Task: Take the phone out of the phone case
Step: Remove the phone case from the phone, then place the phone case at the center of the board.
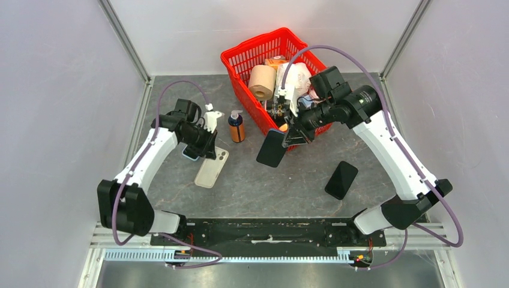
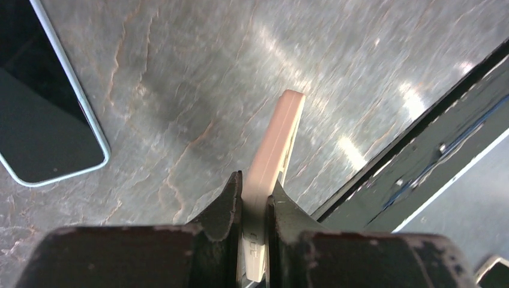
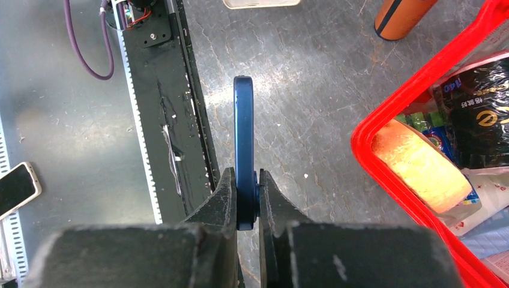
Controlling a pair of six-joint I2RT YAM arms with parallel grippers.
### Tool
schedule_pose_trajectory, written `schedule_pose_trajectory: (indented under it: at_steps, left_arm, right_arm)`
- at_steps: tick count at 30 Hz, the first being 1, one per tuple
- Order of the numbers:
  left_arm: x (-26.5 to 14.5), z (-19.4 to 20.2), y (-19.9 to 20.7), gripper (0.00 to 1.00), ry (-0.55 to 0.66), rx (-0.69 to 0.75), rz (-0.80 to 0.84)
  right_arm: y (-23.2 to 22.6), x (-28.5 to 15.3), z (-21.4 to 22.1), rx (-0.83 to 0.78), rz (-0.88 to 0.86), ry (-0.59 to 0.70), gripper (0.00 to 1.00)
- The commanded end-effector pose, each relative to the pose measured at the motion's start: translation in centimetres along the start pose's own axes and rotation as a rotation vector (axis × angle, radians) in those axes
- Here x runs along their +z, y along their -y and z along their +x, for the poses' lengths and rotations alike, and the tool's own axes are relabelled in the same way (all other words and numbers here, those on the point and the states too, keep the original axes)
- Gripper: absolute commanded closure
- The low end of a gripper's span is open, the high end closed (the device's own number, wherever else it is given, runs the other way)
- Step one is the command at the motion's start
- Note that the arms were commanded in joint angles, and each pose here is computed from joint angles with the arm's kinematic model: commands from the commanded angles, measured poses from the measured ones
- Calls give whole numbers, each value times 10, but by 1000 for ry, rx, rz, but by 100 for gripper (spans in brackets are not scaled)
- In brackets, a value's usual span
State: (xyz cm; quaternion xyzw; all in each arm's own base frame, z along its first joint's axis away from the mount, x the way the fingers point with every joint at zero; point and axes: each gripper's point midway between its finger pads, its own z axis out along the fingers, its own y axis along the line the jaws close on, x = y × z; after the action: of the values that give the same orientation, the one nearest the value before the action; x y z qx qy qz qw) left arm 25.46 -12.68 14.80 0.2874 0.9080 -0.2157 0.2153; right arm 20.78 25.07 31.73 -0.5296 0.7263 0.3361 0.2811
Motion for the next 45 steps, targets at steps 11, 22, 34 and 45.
schedule_pose_trajectory:
  at_steps: [11,22,34,45]
  left_arm:
    - [-11,43,-25,98,-186,145,89]
    - [2,53,-52,98,-195,14,107]
    - [28,90,-53,97,-361,-61,231]
    - [49,99,-78,82,-398,-82,145]
  right_arm:
    - [0,-12,-16,-36,36,95,100]
    - [4,-7,-8,-27,42,80,98]
    - [6,-1,-8,-10,20,73,96]
    - [5,0,-7,-5,17,68,92]
